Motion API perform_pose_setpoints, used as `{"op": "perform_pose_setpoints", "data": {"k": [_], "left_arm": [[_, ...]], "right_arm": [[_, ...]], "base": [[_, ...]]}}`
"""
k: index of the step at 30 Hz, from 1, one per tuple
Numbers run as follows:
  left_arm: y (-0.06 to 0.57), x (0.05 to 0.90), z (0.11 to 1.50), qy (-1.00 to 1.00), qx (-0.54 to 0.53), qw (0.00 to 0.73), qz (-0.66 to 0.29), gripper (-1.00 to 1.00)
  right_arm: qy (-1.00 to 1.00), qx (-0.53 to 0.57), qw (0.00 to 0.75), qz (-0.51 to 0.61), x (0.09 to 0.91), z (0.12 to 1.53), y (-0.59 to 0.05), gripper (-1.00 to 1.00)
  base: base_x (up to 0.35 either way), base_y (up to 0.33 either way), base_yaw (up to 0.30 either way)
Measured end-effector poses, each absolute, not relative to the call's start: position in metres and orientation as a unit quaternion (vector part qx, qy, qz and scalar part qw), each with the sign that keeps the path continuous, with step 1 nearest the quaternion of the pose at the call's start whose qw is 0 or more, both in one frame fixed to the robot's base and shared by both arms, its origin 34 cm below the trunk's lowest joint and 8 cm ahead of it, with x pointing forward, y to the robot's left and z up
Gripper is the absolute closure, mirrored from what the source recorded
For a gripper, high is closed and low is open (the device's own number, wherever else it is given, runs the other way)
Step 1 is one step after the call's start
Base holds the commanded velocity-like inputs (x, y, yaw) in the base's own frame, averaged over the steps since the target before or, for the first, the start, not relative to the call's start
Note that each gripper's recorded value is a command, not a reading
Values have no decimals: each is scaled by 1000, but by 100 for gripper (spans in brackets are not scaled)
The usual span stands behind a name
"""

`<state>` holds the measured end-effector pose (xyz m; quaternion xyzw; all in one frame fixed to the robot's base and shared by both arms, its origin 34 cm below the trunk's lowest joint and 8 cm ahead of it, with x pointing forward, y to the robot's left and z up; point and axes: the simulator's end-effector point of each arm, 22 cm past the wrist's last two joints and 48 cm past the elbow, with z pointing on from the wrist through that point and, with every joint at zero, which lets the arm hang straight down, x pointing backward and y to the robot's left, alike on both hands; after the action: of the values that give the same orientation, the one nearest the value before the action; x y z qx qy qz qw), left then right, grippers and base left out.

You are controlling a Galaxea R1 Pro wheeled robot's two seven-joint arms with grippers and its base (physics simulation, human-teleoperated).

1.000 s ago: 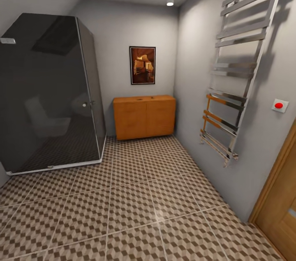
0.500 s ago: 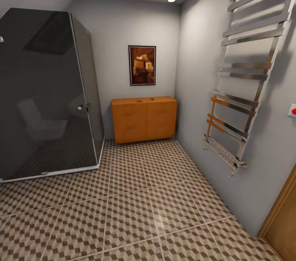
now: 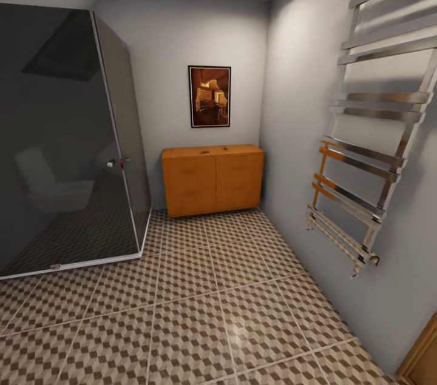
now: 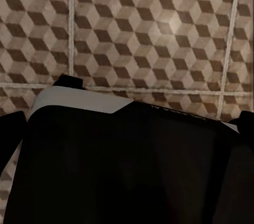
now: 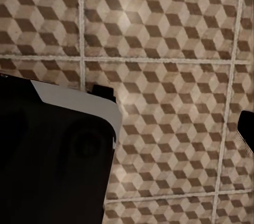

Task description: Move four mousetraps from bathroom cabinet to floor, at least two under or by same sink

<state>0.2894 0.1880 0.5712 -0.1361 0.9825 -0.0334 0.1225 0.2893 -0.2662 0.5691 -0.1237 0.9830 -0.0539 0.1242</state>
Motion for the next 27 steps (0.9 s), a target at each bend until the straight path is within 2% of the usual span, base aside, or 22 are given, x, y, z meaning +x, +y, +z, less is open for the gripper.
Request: {"op": "perform_pose_setpoints", "data": {"k": [27], "left_arm": [[187,289,571,983,-136,122,-34,-100]], "right_arm": [[983,-127,125,-37,289,568,-263,-100]], "base": [[322,0,0]]}}
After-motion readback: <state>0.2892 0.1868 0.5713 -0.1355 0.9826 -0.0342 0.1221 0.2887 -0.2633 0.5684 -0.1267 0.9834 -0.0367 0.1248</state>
